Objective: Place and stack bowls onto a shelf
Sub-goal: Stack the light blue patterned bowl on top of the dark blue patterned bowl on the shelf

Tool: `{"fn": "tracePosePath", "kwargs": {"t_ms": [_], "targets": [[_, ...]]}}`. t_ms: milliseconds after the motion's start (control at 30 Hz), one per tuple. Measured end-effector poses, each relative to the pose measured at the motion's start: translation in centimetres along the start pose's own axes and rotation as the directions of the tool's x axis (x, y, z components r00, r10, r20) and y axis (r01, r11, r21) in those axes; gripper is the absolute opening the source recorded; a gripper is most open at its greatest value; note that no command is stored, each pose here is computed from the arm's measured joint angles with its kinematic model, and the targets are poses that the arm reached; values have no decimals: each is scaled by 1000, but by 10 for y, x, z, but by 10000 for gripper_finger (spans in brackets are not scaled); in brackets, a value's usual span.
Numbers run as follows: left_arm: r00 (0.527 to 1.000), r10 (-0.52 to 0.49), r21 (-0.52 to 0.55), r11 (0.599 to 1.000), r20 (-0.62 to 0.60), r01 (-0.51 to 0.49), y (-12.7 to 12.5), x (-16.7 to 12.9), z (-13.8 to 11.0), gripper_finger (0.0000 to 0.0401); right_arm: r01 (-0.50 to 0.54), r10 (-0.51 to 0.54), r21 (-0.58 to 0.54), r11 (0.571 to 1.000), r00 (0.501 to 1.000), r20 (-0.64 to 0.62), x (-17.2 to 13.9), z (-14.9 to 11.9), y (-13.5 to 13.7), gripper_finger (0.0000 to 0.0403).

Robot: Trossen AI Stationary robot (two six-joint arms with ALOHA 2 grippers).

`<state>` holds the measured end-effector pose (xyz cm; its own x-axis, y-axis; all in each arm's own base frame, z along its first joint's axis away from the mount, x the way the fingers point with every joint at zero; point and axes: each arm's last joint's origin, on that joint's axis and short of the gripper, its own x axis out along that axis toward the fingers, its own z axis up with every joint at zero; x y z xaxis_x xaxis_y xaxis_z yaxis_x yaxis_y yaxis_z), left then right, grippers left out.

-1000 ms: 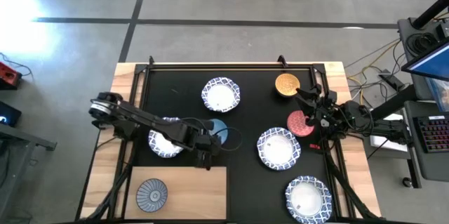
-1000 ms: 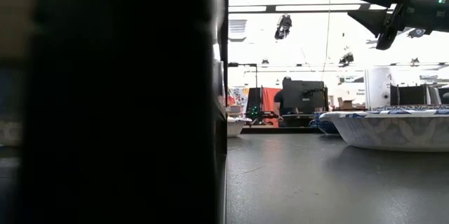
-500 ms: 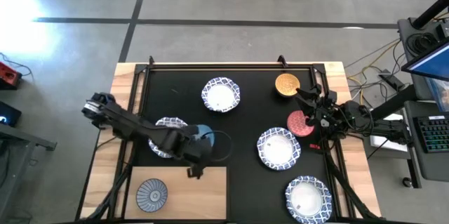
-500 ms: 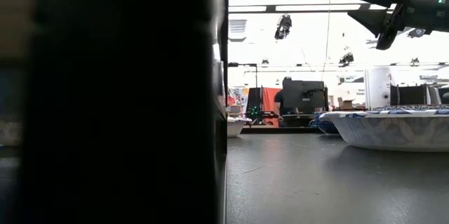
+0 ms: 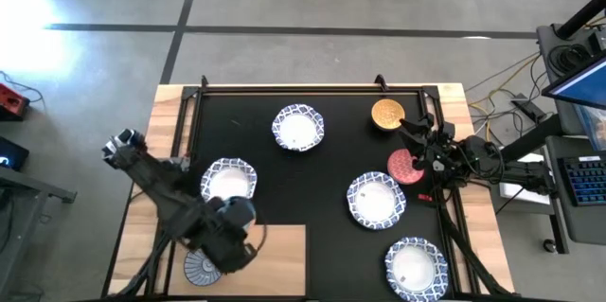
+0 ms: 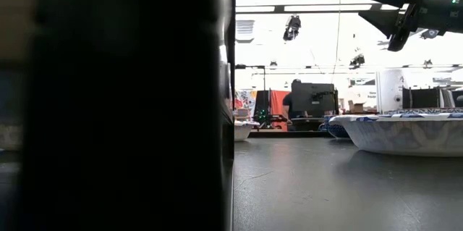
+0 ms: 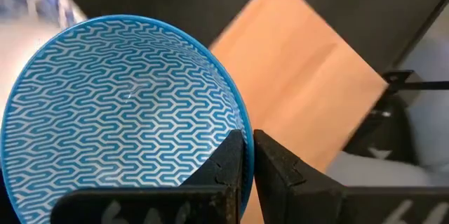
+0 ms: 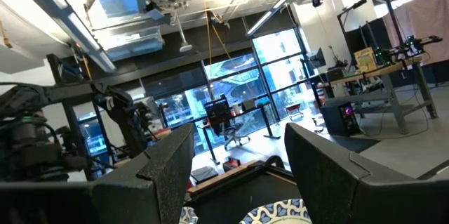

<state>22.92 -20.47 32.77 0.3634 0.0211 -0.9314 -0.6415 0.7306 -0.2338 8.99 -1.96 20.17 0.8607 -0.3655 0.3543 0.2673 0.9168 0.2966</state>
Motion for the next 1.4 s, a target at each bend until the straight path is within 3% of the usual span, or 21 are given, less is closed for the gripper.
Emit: {"fn": "tracePosePath", "kwargs": {"t_ms": [167,367,533,800,1400], "targets": [[999,-10,-143,990,-32,5,-4,-4,-30,6,0,0,0,1000,1000,0,0,0,0,212],[997,9,-193,981,-72,-23,-6,-9,-53,6,0,0,0,1000,1000,0,0,0,0,212],[988,27,-165,985,-154,-52,-9,-8,-71,6,0,0,0,1000,1000,0,0,0,0,212],[981,97,-170,977,-167,-125,-16,2,-101,6,0,0,0,1000,1000,0,0,0,0,212],[973,180,-90,977,-143,-193,-25,19,-110,47,0,0,0,1000,1000,0,0,0,0,212]]}}
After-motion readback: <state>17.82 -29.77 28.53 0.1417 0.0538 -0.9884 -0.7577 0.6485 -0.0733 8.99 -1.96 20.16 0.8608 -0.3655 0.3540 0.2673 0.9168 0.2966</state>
